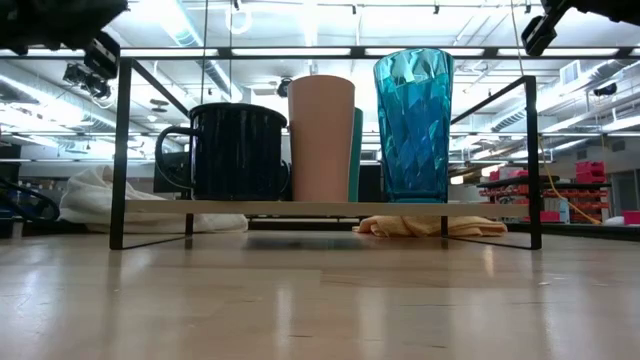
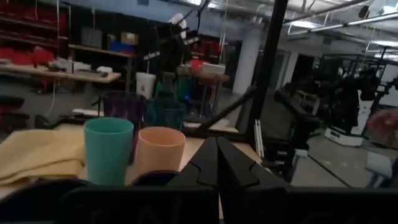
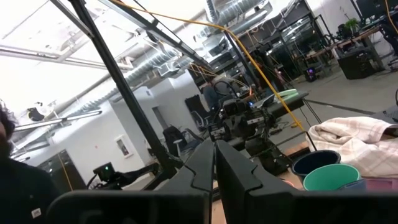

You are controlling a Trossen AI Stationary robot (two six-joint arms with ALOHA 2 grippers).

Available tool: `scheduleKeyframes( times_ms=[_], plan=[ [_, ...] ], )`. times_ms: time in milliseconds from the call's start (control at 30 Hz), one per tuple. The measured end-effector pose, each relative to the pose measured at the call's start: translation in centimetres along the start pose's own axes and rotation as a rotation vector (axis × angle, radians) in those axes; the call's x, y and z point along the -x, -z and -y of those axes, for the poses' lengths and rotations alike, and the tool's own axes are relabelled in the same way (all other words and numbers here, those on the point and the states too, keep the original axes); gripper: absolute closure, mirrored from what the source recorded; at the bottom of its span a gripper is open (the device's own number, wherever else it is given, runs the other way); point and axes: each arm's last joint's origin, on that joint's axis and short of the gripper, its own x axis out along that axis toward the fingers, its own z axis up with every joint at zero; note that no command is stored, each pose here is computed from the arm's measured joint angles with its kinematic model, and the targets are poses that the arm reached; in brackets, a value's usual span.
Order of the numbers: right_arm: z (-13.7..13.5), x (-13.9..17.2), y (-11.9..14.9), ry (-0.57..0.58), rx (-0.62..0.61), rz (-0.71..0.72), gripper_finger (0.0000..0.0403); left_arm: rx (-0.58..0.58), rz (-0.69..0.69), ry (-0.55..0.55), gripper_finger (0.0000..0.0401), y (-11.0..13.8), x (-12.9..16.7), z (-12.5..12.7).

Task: Stack small to large cups/mugs on shelf
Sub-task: Return to Home Position

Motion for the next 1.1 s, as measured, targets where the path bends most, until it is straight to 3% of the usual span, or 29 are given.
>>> scheduleKeyframes(
  times_ms=[233, 667, 1100],
  plan=[
    [0.0, 0.0, 0.0, 0.0, 0.0, 0.0, 0.038, -0.017, -0.071, -0.012, 0.0399, 0.9, 0.0, -0.1],
    [0.0, 0.0, 0.0, 0.0, 0.0, 0.0, 0.038, -0.062, -0.096, -0.022, 0.0399, 4.9, -0.8, -0.6],
    [0.0, 0.0, 0.0, 0.0, 0.0, 0.0, 0.038, -0.126, -0.042, -0.03, 0.0399, 4.4, -1.0, -1.3]
  ],
)
